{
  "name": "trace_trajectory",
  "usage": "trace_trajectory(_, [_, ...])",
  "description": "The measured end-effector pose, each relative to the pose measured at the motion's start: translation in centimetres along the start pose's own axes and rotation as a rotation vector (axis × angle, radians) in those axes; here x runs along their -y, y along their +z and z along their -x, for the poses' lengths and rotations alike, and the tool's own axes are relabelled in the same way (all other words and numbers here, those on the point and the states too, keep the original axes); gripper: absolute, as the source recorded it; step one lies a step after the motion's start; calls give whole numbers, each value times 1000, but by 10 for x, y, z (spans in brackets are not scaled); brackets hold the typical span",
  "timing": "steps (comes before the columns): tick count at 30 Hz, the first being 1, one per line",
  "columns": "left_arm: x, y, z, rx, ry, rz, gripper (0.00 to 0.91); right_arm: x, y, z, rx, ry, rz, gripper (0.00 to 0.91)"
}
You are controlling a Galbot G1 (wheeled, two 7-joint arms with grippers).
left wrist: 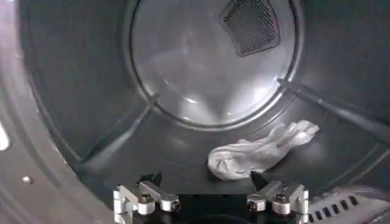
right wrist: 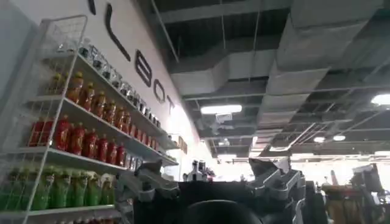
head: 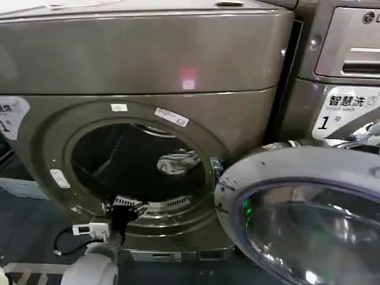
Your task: Grasp the clothes from the dryer.
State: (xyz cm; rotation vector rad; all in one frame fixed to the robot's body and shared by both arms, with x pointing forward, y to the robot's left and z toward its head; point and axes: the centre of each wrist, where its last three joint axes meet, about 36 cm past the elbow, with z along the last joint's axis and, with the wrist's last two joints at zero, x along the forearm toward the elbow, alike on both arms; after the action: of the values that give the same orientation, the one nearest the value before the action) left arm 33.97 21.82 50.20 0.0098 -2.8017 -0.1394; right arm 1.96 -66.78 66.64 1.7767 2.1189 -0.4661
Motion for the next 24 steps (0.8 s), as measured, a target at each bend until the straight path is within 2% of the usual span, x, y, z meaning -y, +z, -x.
trace_trajectory(16, [4,2,9,-8,5,-5,907,11,7,-5,0,14,-20,907])
trace_trajectory(24, [10,-1,28,-4,8,1,907,10,11,-5,3,16,-19,907])
